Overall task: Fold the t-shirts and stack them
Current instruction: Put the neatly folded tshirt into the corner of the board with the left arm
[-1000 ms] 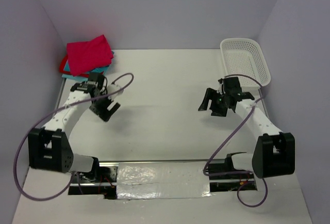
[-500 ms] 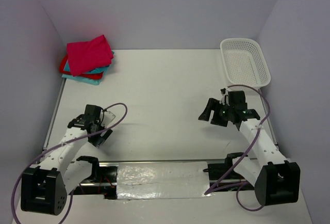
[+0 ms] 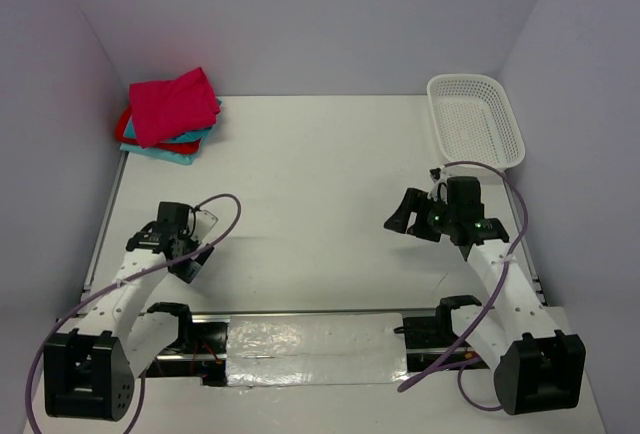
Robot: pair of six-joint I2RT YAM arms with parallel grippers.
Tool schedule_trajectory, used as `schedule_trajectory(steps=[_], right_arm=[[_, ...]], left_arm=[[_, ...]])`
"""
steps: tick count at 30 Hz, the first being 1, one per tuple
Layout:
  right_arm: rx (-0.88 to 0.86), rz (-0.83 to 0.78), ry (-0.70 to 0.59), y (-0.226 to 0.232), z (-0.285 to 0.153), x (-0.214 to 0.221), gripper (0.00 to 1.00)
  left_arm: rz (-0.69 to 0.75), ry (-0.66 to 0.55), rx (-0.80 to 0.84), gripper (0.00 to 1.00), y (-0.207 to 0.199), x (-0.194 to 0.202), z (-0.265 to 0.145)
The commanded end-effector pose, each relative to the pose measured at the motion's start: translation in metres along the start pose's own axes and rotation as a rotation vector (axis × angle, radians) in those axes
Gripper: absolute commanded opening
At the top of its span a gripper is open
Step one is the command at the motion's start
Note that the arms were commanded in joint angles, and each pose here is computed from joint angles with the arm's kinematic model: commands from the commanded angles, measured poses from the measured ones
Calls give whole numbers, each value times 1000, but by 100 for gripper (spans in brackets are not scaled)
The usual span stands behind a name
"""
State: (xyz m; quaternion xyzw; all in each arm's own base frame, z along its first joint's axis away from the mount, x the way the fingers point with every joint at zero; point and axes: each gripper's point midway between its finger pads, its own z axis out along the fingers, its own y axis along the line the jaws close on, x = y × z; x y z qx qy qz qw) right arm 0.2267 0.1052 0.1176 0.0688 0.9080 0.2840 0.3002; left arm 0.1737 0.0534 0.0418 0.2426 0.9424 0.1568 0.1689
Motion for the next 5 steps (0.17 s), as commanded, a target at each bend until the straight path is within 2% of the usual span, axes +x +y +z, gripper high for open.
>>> schedule_trajectory(steps=[1, 5], right_arm=[[-36, -44, -49, 6, -3, -8, 80], [-76, -75, -89, 13, -6, -10, 81]], left_arm=[[-39, -36, -23, 99, 9, -9, -6], [-47, -35, -24, 99, 10, -8, -6]])
